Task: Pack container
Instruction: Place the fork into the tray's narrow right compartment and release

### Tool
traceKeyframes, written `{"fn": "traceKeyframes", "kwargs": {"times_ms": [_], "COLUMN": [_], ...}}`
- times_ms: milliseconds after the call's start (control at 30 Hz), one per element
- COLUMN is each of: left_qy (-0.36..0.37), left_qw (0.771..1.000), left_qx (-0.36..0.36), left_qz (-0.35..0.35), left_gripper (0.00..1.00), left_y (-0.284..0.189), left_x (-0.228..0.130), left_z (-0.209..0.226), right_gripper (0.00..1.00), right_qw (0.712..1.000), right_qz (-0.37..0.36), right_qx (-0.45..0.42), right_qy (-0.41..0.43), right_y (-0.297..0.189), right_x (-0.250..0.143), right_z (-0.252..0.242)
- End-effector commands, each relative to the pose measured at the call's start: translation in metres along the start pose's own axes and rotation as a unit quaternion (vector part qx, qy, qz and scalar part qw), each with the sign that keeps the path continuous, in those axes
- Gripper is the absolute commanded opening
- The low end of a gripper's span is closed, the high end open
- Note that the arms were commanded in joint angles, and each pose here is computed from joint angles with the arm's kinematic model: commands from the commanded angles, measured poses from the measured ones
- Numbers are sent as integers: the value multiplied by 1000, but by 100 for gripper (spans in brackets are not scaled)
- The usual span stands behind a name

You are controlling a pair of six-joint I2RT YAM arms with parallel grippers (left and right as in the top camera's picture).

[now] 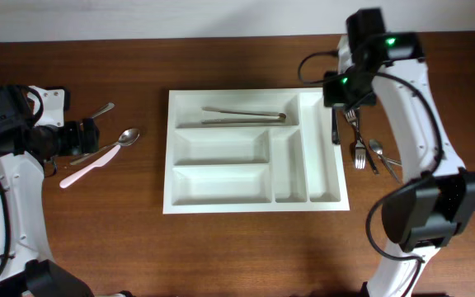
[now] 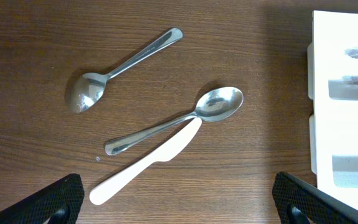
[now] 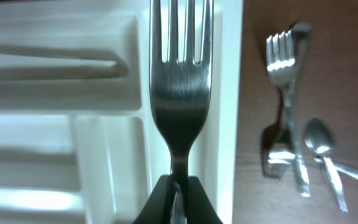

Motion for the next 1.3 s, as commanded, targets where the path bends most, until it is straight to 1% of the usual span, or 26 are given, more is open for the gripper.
{"fn": "traceKeyframes", "kwargs": {"times_ms": [0,267,433,467,533,567,667,767,833,933,1067,1100,1133,1267], "left_qy": [6,6,6,6,6,6,6,6,6,6,6,6,6,6], "left_qw": [1000,1000,1000,1000,1000,1000,1000,1000,1000,1000,1000,1000,1000,1000], "left_qx": [-4,-4,-4,-4,-4,-4,-4,-4,-4,-4,-4,-4,-4,-4], "left_qz": [-8,-8,-8,-8,-8,-8,-8,-8,-8,-8,-8,-8,-8,-8], "left_gripper": [99,99,99,99,99,99,99,99,99,99,99,99,99,99], "left_y": [-2,-2,-2,-2,-2,-2,-2,-2,-2,-2,-2,-2,-2,-2], "left_x": [5,5,5,5,5,5,5,5,5,5,5,5,5,5], "left_z": [1,1,1,1,1,1,1,1,1,1,1,1,1,1], "right_gripper": [4,4,4,8,28,36,45,50,51,51,51,52,55,56], "right_qw": [999,998,997,997,997,997,996,997,997,994,981,979,977,977], "right_qz": [27,60,68,69,67,64,46,21,1,-33,-80,-83,-83,-64], "right_qx": [-16,-25,-26,-23,-20,-19,-18,-15,-26,-74,-144,-151,-154,-165], "right_qy": [16,14,6,-6,-34,-47,-69,-76,-78,-79,-101,-111,-121,-122], "right_y": [30,89,105,105,102,99,83,63,47,24,1,0,0,11], "right_x": [-11,-38,-48,-48,-47,-46,-38,-27,-19,-5,13,16,17,22], "right_z": [0,-12,-16,-15,-15,-14,-12,-8,-6,-10,-22,-26,-29,-55]}}
Point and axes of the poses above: each gripper's point midway between its finger pads, its own y axis out along the fingers, its own z axis along the line the jaws close on, x = y × z, the point moved 9 cm from there along -y, back along the fingers, and after that the axes turned 6 degrees about y, right-handed, at the moved point
